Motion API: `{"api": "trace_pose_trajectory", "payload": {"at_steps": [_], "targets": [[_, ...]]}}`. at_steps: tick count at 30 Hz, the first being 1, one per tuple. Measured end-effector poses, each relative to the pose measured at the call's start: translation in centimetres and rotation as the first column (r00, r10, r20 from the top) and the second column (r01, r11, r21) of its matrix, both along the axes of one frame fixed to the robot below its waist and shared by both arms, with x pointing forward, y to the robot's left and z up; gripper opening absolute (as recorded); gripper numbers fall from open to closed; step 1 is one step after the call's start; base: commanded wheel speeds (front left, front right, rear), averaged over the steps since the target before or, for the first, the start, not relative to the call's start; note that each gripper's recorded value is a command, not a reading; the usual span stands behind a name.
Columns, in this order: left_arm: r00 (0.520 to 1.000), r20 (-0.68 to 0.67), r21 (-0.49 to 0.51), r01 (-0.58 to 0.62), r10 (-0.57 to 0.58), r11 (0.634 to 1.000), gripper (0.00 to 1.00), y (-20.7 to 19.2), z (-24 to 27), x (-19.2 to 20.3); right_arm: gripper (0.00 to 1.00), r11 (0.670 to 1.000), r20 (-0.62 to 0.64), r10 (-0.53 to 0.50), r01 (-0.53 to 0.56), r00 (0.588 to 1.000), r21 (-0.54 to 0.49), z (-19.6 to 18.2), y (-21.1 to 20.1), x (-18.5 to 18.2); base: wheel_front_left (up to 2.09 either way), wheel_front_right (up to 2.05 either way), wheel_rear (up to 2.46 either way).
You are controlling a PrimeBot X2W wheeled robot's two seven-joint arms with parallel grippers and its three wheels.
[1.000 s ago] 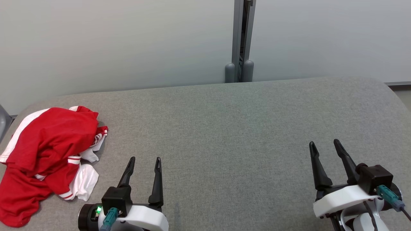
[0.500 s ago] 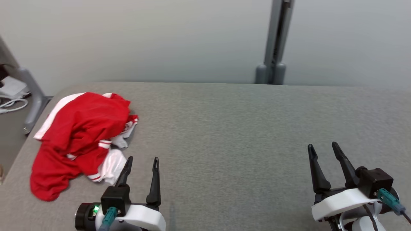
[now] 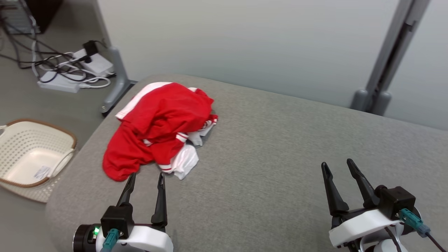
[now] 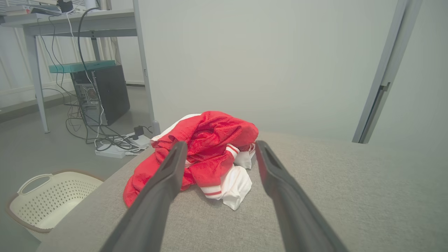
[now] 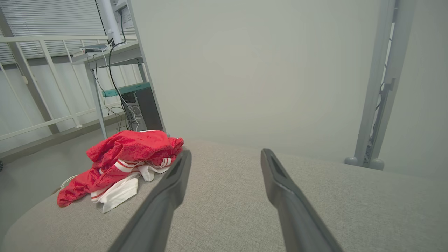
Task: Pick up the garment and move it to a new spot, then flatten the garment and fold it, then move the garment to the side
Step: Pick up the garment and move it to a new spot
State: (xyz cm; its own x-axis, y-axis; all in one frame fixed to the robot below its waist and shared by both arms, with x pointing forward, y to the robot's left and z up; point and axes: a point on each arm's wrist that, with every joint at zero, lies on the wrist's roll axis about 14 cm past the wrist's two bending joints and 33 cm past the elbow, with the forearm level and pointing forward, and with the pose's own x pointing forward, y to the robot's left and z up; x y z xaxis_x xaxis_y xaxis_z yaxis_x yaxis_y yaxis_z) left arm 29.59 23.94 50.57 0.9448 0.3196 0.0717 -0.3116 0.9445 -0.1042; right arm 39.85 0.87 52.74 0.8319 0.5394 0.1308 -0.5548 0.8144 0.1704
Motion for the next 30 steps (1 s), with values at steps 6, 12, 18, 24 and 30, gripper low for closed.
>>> {"api": "trace_pose_trajectory", "payload": {"at_steps": [6,12,18,24,30], "targets": [[0.995,0.003,-0.005,-0.096,0.096,0.995,1.00,2.5,-0.2,-2.8,1.00,0.995,0.005,0.104,-0.104,0.995,-0.002,0.3,3.6,-0.9,0.00,0.00,0.00],[0.988,0.010,-0.008,-0.153,0.153,0.988,1.00,3.9,0.0,-3.9,1.00,0.986,0.011,0.169,-0.169,0.986,-0.005,0.5,5.8,-1.3,0.00,0.00,0.00],[0.986,0.010,-0.015,-0.166,0.166,0.986,1.00,4.1,0.0,-4.0,1.00,0.984,0.006,0.178,-0.178,0.984,-0.008,0.3,6.2,-1.3,0.00,0.00,0.00],[0.987,0.015,-0.015,-0.161,0.161,0.987,1.00,3.9,0.1,-3.9,1.00,0.985,0.003,0.172,-0.172,0.985,-0.013,0.2,5.9,-1.3,0.00,0.00,0.00],[0.989,0.012,-0.017,-0.148,0.148,0.989,1.00,3.6,0.0,-3.8,1.00,0.988,0.005,0.154,-0.154,0.988,-0.012,0.3,5.4,-1.1,0.00,0.00,0.00]]}}
